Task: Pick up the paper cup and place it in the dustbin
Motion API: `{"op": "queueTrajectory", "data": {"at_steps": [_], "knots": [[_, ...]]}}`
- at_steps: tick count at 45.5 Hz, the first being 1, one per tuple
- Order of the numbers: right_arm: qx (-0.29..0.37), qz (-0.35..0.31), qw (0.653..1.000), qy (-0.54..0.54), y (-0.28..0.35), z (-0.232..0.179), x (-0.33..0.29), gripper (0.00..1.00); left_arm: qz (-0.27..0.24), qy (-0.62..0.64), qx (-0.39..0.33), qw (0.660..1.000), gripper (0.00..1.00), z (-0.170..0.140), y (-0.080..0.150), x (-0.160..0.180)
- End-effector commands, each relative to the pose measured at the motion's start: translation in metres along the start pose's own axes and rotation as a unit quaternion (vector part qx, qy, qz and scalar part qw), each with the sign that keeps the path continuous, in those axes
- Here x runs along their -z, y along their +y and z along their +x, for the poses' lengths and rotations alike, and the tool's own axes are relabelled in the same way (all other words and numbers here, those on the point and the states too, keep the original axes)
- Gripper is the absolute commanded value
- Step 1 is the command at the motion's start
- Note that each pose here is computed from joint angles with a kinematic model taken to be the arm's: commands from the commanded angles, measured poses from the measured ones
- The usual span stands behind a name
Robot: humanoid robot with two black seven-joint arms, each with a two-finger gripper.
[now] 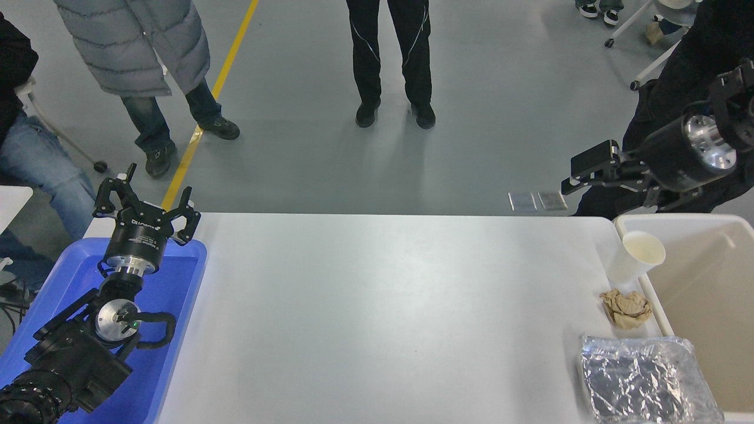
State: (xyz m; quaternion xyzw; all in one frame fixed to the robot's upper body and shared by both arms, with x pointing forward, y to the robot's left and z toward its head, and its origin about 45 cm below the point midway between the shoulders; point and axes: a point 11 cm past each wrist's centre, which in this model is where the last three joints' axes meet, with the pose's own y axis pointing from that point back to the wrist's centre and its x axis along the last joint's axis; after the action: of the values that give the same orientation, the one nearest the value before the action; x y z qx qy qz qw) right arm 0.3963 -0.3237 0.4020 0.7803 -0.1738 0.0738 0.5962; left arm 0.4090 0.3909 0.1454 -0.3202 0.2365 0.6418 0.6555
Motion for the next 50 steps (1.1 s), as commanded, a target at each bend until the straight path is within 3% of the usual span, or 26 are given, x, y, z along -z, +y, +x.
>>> {"op": "queueTrajectory", "data": {"at_steps": [1,9,16,24,36,50], "knots": [[-0.066,-0.026,0.997,0.006,0.084,0.009,0.032,1.0,0.0,0.0,-0.001,1.0,0.98,0.0,0.0,0.0],[-0.05,-0.075,0.996,0.028,0.093,-0.011,0.042,1.0,0.0,0.001,0.0,1.0,0.98,0.0,0.0,0.0],[-0.041,-0.171,0.984,0.024,0.094,-0.016,0.022,1.0,0.001,0.0,0.0,1.0,0.98,0.0,0.0,0.0],[-0.039,-0.216,0.975,0.019,0.097,-0.016,0.009,1.0,0.002,0.0,0.001,1.0,0.98,-0.001,0.0,0.001],[-0.047,-0.201,0.978,0.027,0.103,-0.018,0.022,1.0,0.003,0.0,0.002,1.0,0.98,-0.001,0.0,0.001],[-0.034,-0.131,0.99,0.031,0.085,-0.023,0.058,1.0,0.003,-0.001,0.002,1.0,0.98,0.0,0.0,0.0]]}}
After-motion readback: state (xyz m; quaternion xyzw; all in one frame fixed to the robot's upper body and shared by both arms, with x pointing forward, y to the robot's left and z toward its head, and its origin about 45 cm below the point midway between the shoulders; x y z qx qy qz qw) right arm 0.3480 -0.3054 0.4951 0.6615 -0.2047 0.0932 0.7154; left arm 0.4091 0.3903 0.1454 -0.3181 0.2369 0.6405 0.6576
